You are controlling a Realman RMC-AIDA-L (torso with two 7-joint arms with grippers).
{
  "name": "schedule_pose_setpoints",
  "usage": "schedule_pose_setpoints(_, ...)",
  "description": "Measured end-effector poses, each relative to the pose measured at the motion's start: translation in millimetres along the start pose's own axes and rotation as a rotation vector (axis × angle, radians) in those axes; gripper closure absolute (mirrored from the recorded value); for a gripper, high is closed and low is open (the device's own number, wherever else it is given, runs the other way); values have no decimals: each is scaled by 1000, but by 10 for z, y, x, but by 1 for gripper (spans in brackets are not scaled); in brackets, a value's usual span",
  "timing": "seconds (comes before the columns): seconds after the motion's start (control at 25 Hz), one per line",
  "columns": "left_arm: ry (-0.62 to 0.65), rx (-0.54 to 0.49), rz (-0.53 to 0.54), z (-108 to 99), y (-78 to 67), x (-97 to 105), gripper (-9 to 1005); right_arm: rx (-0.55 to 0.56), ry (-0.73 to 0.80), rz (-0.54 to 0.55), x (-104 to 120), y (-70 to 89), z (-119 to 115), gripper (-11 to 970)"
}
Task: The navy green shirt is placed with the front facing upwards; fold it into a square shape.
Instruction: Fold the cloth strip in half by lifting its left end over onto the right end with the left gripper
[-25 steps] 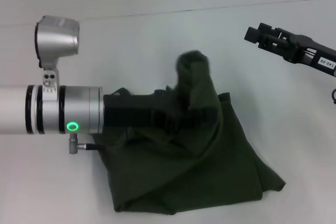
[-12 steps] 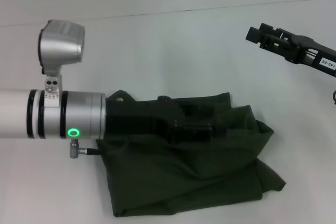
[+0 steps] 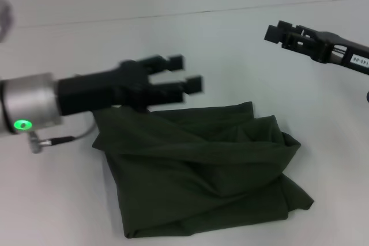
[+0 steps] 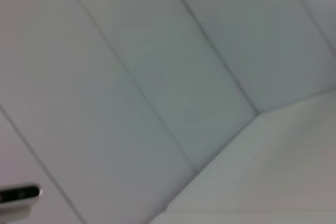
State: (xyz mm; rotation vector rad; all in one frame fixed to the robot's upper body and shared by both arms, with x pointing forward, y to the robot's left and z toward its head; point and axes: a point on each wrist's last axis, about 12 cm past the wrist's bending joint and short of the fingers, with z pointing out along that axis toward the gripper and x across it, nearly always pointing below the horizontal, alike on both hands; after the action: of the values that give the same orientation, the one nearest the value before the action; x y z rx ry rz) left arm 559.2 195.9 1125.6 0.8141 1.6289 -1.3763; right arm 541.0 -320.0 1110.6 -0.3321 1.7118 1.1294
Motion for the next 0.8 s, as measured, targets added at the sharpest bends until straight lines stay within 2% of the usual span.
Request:
schedule_pose_setpoints(0.08, -48, -17, 4, -167, -7, -26, 105, -21, 63, 3, -122, 33, 104, 151)
schedule_pose_setpoints(0.12, -84, -45, 16, -327, -24, -31, 89, -30, 103, 13, -188, 56, 172, 151)
schedule_pose_setpoints(0.16, -84, -45, 16, -327, -24, -31, 89, -38, 142, 25, -260, 81, 248, 151)
schedule_pose_setpoints(0.4, -154, -153, 40, -675, -63, 30, 89, -21, 370, 67, -603, 234, 676, 152)
schedule_pose_setpoints(0.6, -196, -181, 49, -835, -88, 50, 88, 57, 569, 78, -739, 337, 1028, 152)
schedule_pose_setpoints(0.8, -206, -187, 54, -882, -98, 52, 88, 131, 761, 30, -727, 471, 1356, 153)
